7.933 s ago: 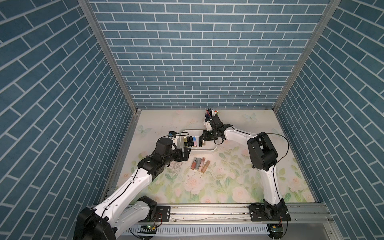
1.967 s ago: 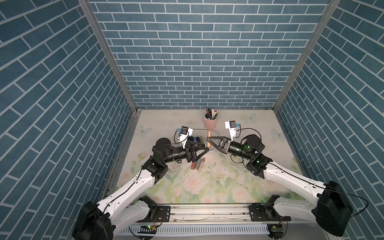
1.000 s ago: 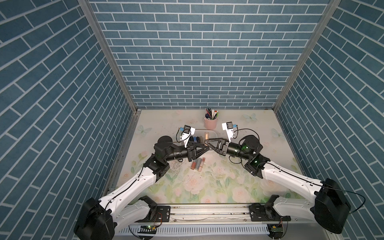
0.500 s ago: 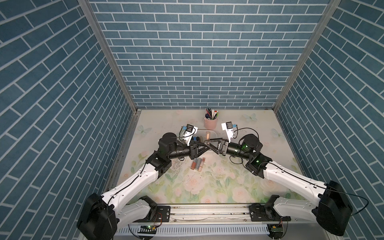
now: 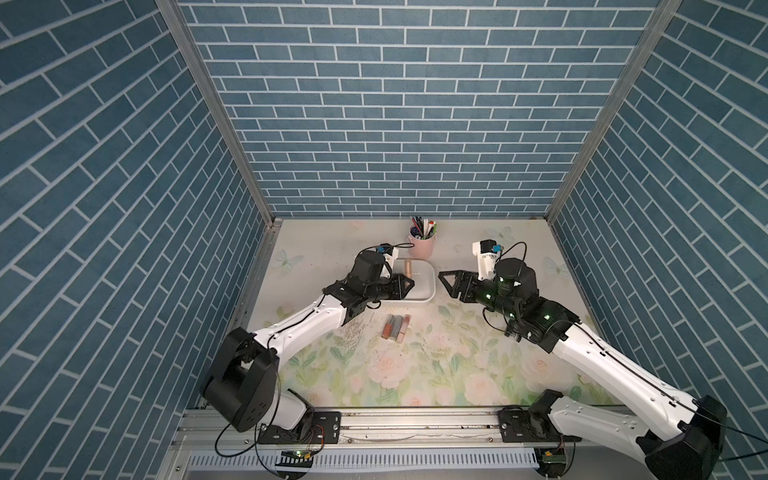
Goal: Put the lipstick into the storage box
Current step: Place the lipstick in the storage box.
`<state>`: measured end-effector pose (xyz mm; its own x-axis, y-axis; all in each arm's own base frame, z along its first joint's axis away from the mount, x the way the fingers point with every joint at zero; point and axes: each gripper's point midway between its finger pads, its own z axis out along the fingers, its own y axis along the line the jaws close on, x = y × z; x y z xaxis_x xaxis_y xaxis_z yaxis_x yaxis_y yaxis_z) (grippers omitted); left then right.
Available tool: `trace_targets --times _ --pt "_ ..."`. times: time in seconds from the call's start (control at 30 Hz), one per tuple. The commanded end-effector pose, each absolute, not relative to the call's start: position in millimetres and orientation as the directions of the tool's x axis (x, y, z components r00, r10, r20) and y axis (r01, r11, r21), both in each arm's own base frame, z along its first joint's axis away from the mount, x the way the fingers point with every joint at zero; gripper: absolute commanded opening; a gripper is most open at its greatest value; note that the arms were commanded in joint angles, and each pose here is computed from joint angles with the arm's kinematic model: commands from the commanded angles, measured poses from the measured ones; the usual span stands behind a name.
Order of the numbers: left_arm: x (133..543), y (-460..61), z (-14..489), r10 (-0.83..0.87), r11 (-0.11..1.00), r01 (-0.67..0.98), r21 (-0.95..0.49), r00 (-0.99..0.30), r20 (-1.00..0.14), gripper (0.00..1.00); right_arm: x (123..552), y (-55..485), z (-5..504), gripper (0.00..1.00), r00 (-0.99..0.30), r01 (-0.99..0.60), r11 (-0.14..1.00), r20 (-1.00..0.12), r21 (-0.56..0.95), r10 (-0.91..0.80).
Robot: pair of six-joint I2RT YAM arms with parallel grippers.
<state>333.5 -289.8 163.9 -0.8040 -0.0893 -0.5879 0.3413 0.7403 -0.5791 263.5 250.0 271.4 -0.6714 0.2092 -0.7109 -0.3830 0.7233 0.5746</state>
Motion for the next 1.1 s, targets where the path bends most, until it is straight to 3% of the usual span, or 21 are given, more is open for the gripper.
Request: trace_targets --times 0.0,0.37,0.83,1.07 --pt "349 -291 152 -0.065 0.81 0.317 -0.494 -0.788 -0.612 0.08 266 242 261 0.71 -0.661 -0.386 0.778 -0.737 0.496 0.141" --pt "382 -306 94 -0.021 0.875 0.244 -0.419 -0.845 -0.535 0.08 265 240 242 0.71 -0.676 -0.396 0.792 -0.731 0.465 0.091" --pt "396 -310 58 -0.022 0.899 0.192 -0.394 -0.878 -0.478 0.07 271 230 230 0.71 -0.679 -0.384 0.806 -0.729 0.45 0.084" --pt "396 -305 48 -0.025 0.907 0.174 -0.383 -0.886 -0.463 0.13 270 229 228 0.71 -0.687 -0.389 0.795 -0.721 0.465 0.085"
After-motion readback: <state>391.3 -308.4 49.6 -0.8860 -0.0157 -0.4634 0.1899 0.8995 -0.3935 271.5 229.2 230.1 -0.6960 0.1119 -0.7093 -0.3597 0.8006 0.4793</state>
